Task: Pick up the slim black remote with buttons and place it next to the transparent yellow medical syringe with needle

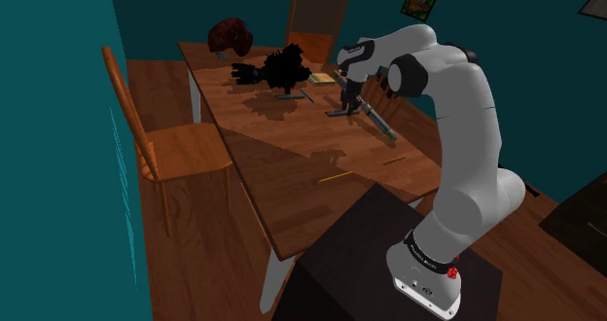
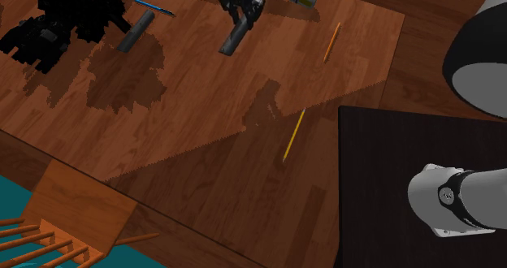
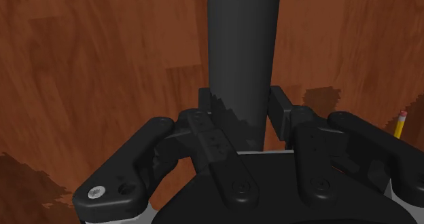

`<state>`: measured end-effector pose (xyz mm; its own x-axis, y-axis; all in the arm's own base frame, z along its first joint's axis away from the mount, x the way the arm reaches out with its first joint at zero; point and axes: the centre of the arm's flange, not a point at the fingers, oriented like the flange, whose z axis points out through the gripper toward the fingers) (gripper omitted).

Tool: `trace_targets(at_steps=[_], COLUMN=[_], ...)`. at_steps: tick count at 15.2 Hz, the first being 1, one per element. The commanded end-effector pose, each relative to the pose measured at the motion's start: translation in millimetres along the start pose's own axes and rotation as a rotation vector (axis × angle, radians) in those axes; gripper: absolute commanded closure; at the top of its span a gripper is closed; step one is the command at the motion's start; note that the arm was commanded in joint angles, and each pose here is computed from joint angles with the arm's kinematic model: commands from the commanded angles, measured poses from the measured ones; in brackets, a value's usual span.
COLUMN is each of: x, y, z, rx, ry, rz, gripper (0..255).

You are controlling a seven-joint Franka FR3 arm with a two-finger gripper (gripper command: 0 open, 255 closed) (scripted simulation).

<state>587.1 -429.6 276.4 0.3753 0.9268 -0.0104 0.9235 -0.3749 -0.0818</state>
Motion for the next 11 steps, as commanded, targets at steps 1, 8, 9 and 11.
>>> trace_targets(at_steps=[1, 8, 9, 11], x=[0, 0, 0, 0], y=[1, 4, 5, 6], z=[12, 49, 54, 64], rx=[-0.001, -0.001, -0.001, -0.001], ry=[0.0, 0.0, 0.0, 0.0], rz=[0.0, 0.0, 0.0, 0.0], gripper=[255, 255, 255, 255])
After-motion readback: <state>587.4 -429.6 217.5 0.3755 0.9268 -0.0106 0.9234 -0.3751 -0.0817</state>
